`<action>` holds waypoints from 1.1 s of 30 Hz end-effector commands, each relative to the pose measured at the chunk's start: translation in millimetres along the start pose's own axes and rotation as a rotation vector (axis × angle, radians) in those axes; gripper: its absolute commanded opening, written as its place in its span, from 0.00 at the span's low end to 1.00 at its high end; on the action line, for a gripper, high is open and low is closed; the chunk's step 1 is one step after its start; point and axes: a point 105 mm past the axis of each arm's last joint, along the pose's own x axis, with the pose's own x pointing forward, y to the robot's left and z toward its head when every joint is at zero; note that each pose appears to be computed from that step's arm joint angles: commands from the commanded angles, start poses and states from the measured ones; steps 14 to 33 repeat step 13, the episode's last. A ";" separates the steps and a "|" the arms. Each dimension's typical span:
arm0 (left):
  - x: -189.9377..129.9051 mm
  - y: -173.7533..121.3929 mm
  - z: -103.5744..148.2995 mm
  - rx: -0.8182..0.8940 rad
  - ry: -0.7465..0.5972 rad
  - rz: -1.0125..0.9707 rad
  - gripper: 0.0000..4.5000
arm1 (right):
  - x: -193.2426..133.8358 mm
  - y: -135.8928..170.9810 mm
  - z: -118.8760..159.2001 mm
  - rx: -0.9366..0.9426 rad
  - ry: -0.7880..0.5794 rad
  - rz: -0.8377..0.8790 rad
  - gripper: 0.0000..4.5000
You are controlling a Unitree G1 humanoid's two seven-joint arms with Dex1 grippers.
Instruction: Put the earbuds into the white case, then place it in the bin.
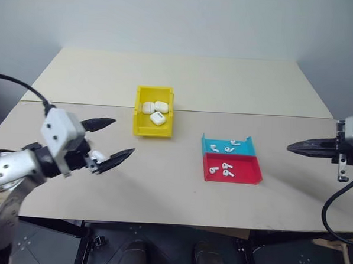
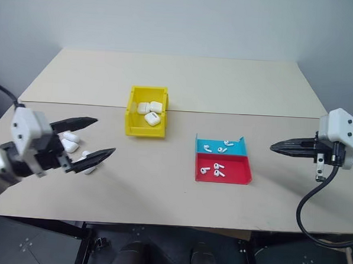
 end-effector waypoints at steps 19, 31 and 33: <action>-16.1 11.6 18.7 0.027 -0.021 0.005 0.99 | 6.9 -4.4 11.1 -0.083 -0.001 0.040 0.00; -16.1 11.6 18.7 0.027 -0.021 0.005 0.99 | 6.9 -4.4 11.1 -0.083 -0.001 0.040 0.00; -16.1 11.6 18.7 0.027 -0.021 0.005 0.99 | 6.9 -4.4 11.1 -0.083 -0.001 0.040 0.00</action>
